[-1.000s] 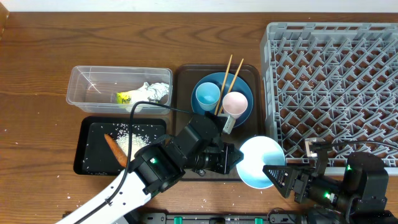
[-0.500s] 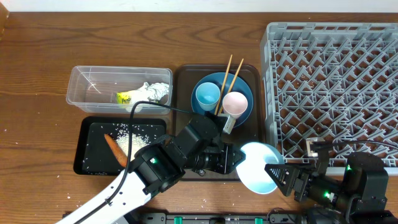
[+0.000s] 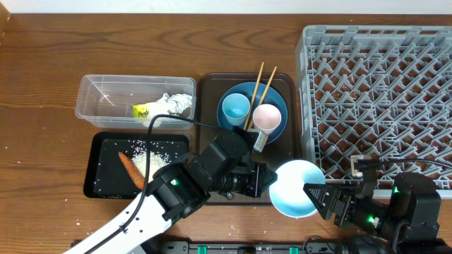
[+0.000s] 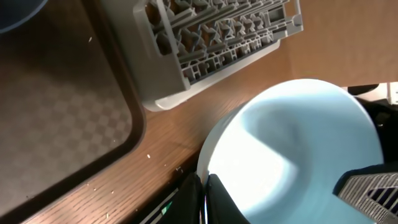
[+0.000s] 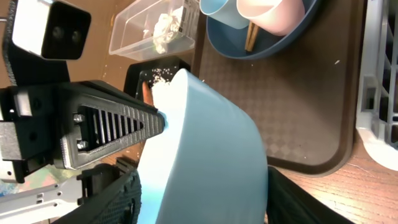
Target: Sort waste into correct bins and load items into the dishwasher rack
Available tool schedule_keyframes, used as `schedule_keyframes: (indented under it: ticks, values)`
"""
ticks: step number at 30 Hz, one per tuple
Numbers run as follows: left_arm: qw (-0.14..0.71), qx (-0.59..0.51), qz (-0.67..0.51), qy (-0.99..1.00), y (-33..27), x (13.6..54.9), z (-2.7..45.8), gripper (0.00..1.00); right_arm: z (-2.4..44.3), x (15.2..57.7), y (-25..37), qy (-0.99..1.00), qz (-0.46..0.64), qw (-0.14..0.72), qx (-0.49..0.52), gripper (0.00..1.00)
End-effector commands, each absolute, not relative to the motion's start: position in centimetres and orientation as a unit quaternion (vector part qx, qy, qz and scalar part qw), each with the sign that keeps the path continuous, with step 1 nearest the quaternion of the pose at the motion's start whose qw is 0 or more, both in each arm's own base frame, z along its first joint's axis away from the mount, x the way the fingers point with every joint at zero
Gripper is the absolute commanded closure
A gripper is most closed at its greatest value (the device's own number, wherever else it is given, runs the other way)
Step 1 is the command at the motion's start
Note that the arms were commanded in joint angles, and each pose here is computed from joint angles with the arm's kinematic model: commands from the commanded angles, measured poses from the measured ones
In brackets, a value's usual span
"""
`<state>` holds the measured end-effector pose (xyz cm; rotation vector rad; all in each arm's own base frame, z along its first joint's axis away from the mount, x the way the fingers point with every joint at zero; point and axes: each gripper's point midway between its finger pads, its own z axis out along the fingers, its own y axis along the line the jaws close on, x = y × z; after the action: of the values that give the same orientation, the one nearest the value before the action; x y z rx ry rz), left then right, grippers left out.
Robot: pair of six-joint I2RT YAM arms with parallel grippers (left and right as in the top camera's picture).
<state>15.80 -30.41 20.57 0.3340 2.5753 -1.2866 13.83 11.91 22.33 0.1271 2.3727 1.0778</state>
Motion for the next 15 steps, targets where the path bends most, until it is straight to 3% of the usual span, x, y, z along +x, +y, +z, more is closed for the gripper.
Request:
schedule_keyframes:
  ticks: [1, 10, 15]
  values:
    - [0.129, 0.121, -0.451, 0.875, -30.58, 15.72, 21.31, 0.94, 22.30, 13.74, 11.92, 0.878, 0.401, 0.258, 0.051, 0.35]
    - [0.138, 0.123, -0.459, 0.869, -30.86, 15.96, 21.79, 0.94, 22.33, 12.87, 12.54, 0.875, 0.420, 0.236, 0.047, 0.31]
    - [0.137, 0.123, -0.459, 0.869, -30.84, 15.95, 21.76, 0.94, 22.77, 13.00, 12.77, 0.870, 0.430, 0.239, 0.042, 0.41]
